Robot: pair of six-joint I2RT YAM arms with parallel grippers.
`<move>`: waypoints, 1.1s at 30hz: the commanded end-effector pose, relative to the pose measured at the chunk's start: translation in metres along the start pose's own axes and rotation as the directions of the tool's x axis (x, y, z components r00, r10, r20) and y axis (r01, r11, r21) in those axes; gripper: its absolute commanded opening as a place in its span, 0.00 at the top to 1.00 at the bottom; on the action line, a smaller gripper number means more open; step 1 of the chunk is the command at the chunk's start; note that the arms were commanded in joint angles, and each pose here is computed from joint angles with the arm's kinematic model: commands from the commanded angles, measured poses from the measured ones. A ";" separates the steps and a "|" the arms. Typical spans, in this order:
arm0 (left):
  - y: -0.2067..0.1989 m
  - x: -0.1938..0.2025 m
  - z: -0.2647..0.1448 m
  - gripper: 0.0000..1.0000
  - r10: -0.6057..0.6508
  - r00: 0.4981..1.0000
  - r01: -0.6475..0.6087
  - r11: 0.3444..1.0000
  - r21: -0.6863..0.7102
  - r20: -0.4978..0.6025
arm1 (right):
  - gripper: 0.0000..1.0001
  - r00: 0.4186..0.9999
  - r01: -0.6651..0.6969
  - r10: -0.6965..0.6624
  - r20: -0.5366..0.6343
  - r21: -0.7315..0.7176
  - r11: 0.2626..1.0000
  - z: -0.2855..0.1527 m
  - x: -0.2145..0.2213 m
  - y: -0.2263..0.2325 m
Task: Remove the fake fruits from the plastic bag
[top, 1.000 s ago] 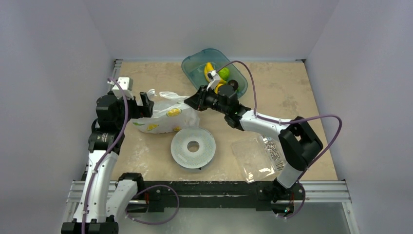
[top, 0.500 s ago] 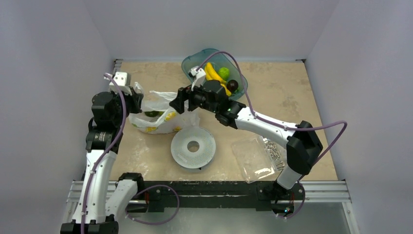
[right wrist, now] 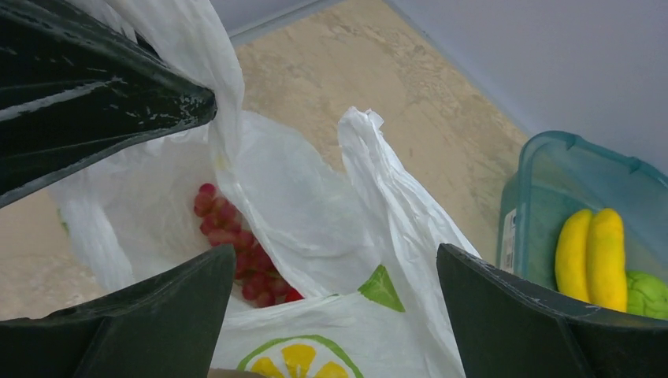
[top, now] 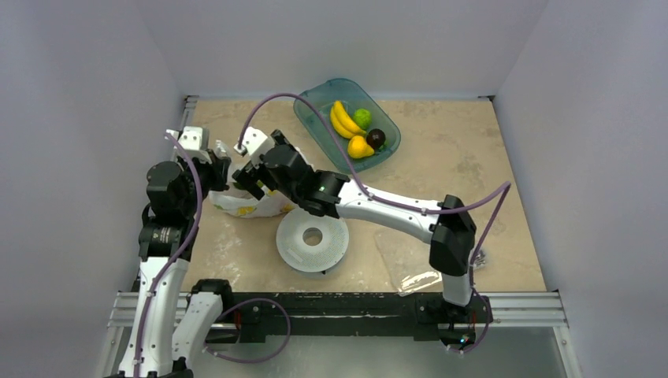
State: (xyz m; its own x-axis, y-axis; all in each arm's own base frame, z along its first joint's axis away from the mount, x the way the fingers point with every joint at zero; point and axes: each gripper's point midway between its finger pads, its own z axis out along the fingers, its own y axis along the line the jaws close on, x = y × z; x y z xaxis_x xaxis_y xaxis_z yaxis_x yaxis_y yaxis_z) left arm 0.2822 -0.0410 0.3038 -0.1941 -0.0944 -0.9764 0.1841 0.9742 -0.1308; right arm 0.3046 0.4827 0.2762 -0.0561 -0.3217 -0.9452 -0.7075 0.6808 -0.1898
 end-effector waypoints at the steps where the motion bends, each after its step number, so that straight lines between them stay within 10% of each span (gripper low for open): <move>1: -0.003 -0.014 -0.006 1.00 -0.006 0.998 0.006 1.000 0.005 0.067 | 0.02 0.993 0.116 -0.112 -0.036 0.147 0.982 0.004 -0.008 -0.031; 7: 0.002 -0.014 -0.008 1.00 -0.006 0.997 0.008 1.000 -0.027 0.073 | 0.12 0.991 0.133 -0.134 0.002 0.134 0.982 0.026 -0.013 -0.022; 16: 0.031 -0.010 -0.011 1.00 -0.061 0.996 0.074 0.977 -0.198 0.072 | 0.97 0.988 0.147 -0.154 0.022 0.178 0.973 0.062 -0.019 -0.024; 26: 0.094 -0.015 -0.031 1.00 -0.278 0.959 0.254 0.760 -0.598 0.054 | 1.00 0.916 -0.198 0.152 0.371 0.087 0.976 0.070 -0.134 -0.074; 33: 0.099 -0.064 -0.026 1.00 -0.266 0.960 0.270 0.790 -0.550 0.087 | 1.00 0.803 -0.277 0.246 0.543 -0.027 0.961 0.041 -0.199 -0.097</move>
State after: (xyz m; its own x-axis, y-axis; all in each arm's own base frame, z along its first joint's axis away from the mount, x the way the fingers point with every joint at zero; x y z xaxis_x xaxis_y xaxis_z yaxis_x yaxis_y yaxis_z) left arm 0.2891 0.0613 0.3248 -0.2110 -0.3632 -0.9075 -0.4454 0.8621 -0.2415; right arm 0.4356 0.5153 0.3887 0.0801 0.0438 -0.9958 -0.6080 0.7938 -0.0140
